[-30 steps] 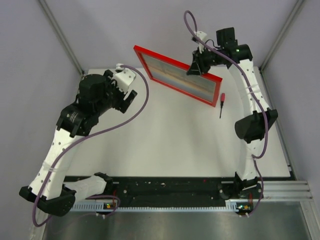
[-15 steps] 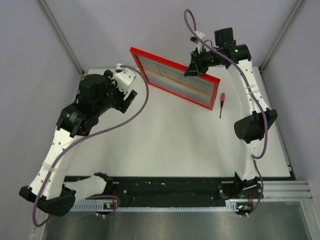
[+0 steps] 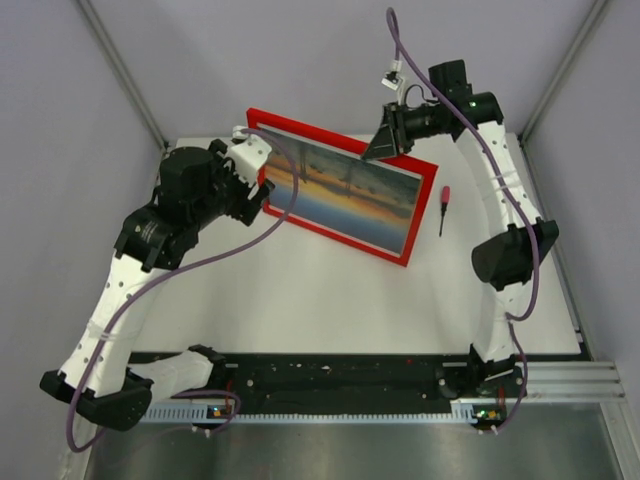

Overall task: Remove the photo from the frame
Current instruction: Turn over the photo frame at the center of the board.

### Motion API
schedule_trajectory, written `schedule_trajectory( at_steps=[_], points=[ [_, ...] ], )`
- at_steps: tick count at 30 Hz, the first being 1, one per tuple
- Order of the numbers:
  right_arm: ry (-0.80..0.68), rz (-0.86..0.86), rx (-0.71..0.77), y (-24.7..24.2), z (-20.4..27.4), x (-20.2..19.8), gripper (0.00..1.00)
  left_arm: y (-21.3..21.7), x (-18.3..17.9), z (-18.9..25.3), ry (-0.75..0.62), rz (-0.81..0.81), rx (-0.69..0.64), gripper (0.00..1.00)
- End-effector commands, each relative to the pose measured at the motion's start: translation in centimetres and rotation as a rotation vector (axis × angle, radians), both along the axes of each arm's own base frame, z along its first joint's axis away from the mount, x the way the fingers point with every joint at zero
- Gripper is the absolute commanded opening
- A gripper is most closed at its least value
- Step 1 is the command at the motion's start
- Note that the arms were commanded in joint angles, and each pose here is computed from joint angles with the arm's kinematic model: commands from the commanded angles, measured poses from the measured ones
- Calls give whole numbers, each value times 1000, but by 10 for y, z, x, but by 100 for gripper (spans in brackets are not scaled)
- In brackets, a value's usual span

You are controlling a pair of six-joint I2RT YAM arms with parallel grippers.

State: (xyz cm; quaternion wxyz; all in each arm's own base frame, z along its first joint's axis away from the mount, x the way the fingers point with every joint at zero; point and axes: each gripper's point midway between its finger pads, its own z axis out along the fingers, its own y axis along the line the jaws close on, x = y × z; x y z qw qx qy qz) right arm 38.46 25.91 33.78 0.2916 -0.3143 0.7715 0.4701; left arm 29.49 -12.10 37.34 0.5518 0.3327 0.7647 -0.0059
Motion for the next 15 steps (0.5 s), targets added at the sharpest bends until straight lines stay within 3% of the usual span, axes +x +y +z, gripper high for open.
schedule_trajectory(
  at_steps=[1, 8, 15],
  points=[
    [-153, 47, 147, -9, 60, -3, 0, -6, 4, 17, -33, -9, -57, 80],
    [-102, -60, 98, -40, 15, 47, 0, -4, 3, 9, -20, -5, -48, 80],
    [-7, -104, 54, -52, -41, 70, 0, -2, 0, 4, -18, -4, -38, 80]
  ],
)
